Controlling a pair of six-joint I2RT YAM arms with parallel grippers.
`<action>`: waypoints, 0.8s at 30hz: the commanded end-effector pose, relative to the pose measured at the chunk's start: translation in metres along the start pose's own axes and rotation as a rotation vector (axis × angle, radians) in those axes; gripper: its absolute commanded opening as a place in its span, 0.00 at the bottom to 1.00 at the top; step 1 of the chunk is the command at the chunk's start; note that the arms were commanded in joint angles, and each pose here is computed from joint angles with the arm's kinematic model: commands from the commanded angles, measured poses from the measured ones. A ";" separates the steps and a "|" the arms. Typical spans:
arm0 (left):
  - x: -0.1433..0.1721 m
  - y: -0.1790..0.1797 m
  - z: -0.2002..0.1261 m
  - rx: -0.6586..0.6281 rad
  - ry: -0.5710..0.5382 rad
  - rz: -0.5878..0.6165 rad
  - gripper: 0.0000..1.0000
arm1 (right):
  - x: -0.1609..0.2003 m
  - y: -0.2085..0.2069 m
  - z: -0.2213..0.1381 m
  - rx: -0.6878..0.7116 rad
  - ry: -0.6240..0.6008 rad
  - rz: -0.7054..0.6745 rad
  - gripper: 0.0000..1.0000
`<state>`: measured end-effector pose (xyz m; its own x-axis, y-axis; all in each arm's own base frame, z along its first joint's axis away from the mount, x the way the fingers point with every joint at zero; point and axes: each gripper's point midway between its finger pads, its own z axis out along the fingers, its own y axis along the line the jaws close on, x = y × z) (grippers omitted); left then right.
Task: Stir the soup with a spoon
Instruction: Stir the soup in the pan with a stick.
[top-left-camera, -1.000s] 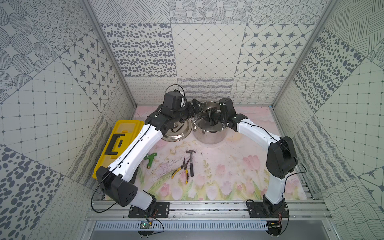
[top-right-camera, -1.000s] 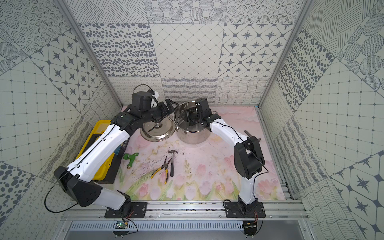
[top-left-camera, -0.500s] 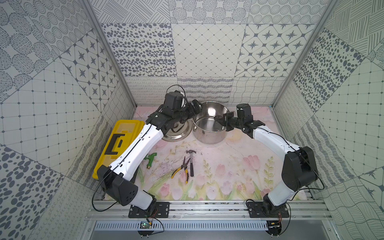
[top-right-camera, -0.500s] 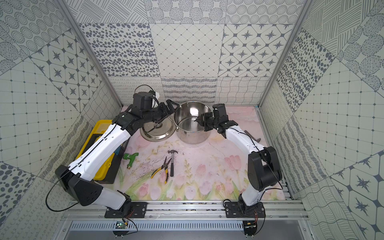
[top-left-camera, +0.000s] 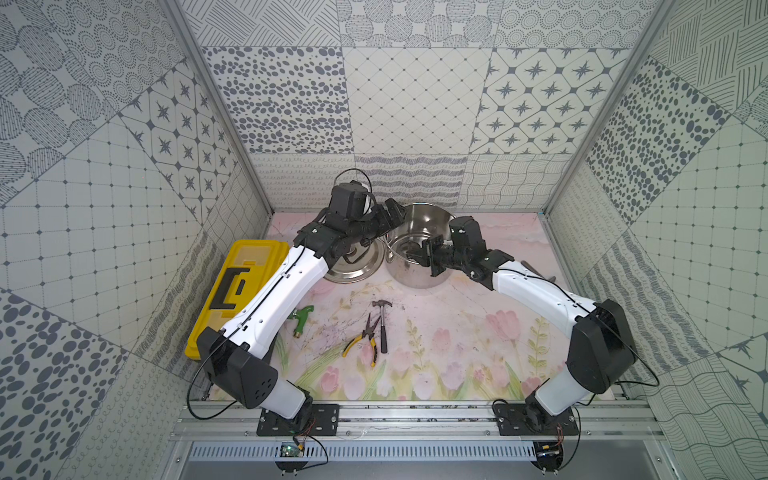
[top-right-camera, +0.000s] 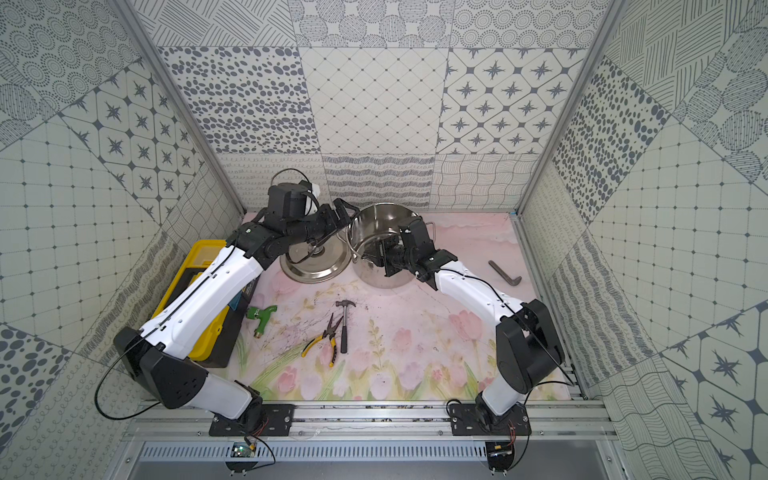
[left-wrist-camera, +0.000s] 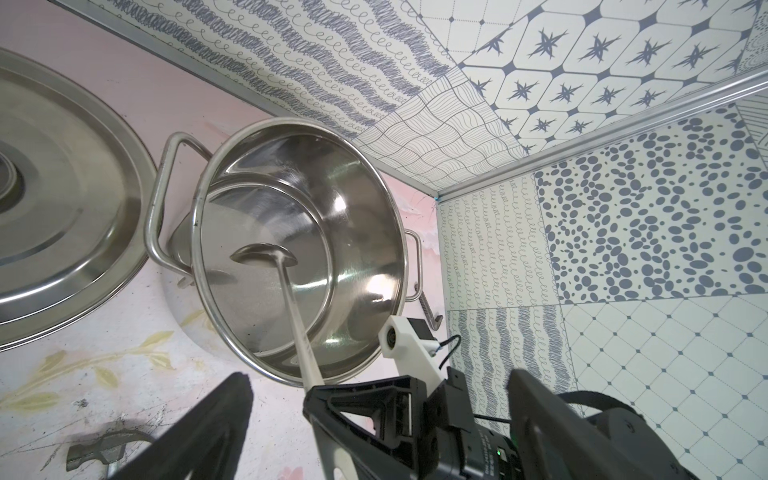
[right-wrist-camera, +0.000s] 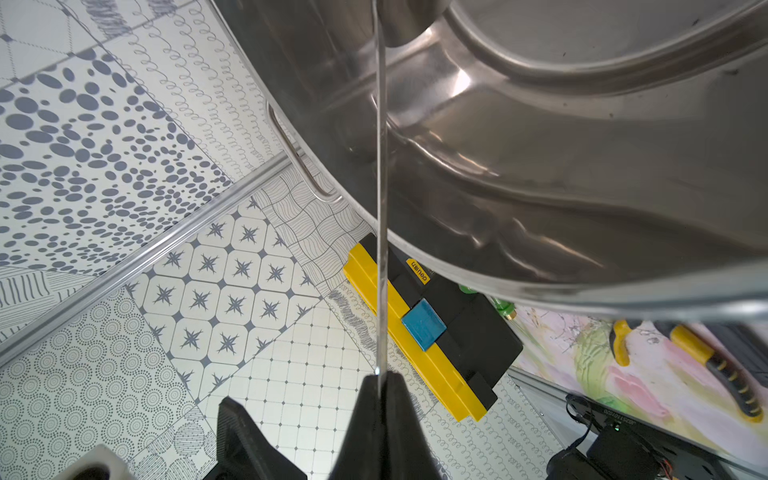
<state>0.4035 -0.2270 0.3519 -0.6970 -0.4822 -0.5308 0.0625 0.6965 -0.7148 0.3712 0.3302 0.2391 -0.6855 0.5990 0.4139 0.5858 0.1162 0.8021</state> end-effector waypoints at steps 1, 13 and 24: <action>-0.006 -0.010 -0.006 0.046 -0.027 0.001 1.00 | 0.000 0.039 0.011 -0.103 0.004 -0.029 0.00; -0.006 -0.011 -0.010 0.051 -0.029 0.001 0.99 | -0.070 0.066 0.004 -0.144 -0.098 0.001 0.00; -0.009 -0.017 -0.005 0.064 -0.024 0.025 1.00 | -0.062 0.025 -0.047 -0.100 -0.111 0.013 0.00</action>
<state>0.3996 -0.2251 0.3547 -0.6950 -0.4940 -0.5225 0.0564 0.6870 -0.7245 0.4256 0.2528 0.2298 -0.5655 0.7193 0.4035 0.6005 0.0237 0.7993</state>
